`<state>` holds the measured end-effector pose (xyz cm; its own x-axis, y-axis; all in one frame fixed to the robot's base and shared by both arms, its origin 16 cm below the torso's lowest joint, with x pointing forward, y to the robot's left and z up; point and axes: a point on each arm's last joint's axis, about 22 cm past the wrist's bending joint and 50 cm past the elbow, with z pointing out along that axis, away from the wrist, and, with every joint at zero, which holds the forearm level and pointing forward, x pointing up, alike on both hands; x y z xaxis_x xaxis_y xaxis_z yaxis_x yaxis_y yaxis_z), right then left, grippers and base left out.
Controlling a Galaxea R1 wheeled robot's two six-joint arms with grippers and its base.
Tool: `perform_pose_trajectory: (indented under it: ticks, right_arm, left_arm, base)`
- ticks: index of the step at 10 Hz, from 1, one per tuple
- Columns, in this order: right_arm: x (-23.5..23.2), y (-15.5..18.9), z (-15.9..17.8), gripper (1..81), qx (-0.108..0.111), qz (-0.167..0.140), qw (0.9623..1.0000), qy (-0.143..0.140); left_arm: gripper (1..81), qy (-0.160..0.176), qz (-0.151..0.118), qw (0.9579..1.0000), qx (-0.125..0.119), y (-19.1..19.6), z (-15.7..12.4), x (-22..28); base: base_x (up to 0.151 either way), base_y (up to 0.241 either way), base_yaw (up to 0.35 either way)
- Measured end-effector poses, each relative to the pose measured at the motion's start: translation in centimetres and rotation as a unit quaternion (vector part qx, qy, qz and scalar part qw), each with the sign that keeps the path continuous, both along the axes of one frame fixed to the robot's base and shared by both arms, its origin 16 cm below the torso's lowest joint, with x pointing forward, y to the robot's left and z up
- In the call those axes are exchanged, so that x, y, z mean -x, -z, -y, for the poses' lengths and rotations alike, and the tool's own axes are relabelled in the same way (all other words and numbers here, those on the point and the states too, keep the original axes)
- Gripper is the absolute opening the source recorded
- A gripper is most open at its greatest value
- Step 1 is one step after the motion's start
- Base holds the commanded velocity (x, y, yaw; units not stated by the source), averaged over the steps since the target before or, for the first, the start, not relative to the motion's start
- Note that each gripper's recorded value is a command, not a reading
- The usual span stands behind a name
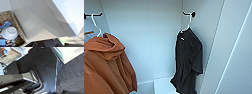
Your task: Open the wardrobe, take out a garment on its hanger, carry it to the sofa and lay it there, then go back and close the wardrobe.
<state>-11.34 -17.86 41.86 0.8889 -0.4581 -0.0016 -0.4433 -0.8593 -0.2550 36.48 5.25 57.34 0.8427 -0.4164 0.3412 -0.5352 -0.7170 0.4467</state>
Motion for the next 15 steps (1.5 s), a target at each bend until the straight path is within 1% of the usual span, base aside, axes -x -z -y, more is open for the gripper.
perform_pose_trajectory:
  ticks: [1, 2, 4, 5, 6, 7, 9, 10, 13, 14, 15]
  right_arm:
    - [-0.3, 0.0, 0.1, 81.1, 0.001, 0.002, 1.0000, 0.000]
    - [-0.3, 0.0, 0.1, 81.1, 0.001, 0.002, 1.0000, 0.000]
    - [-0.2, 0.0, 0.1, 81.1, 0.000, 0.001, 1.0000, 0.000]
    - [-0.2, 0.0, 0.1, 81.1, 0.000, 0.001, 1.0000, 0.000]
    - [-0.2, 0.0, 0.1, 81.1, 0.000, 0.001, 1.0000, 0.000]
    - [-0.2, 0.0, 0.1, 81.1, 0.000, 0.001, 1.0000, 0.000]
    - [-0.4, 0.0, 0.2, 81.1, 0.001, 0.002, 1.0000, 0.000]
    - [-0.5, 0.0, 0.2, 81.1, 0.001, 0.002, 1.0000, 0.000]
    - [-0.5, 0.0, 0.2, 81.1, 0.001, 0.001, 1.0000, 0.000]
    - [-0.5, 0.0, 0.2, 81.1, 0.001, 0.001, 1.0000, 0.000]
    - [-0.7, 0.0, 0.3, 81.1, 0.002, 0.002, 1.0000, 0.000]
  left_arm:
    - [81.1, 0.001, -0.002, 0.9999, 0.011, -1.4, 0.8, -0.7]
    - [81.1, 0.004, -0.003, 0.9998, 0.017, -2.6, 1.0, -1.3]
    - [81.1, 0.008, -0.013, 0.9997, 0.017, -4.4, 0.8, -1.9]
    - [81.1, 0.004, -0.009, 0.9997, 0.024, -5.6, 1.2, -3.0]
    - [81.1, 0.008, 0.002, 0.9994, 0.034, -7.3, 2.0, -4.4]
    - [81.1, 0.005, 0.006, 0.9991, 0.040, -8.7, 2.6, -5.6]
    - [81.1, 0.007, 0.008, 0.9992, 0.038, -10.6, 3.0, -7.1]
    - [81.1, 0.009, 0.016, 0.9989, 0.043, -12.3, 3.7, -8.5]
    - [81.1, 0.003, 0.045, 0.9974, 0.057, -18.3, 6.8, -13.9]
    - [81.1, 0.006, 0.054, 0.9965, 0.064, -20.1, 8.7, -15.2]
    - [81.1, 0.009, 0.057, 0.9963, 0.064, -21.5, 11.1, -16.1]
  base:
    - [0.000, 0.000, 0.000]
    - [0.000, 0.000, 0.000]
    - [0.000, 0.000, 0.000]
    - [0.000, 0.000, 0.000]
    - [0.000, 0.000, 0.000]
    - [0.000, 0.000, 0.000]
    - [0.000, 0.000, 0.000]
    - [0.000, 0.000, 0.000]
    - [0.000, 0.000, 0.000]
    - [0.000, 0.000, 0.000]
    - [0.000, 0.000, 0.000]
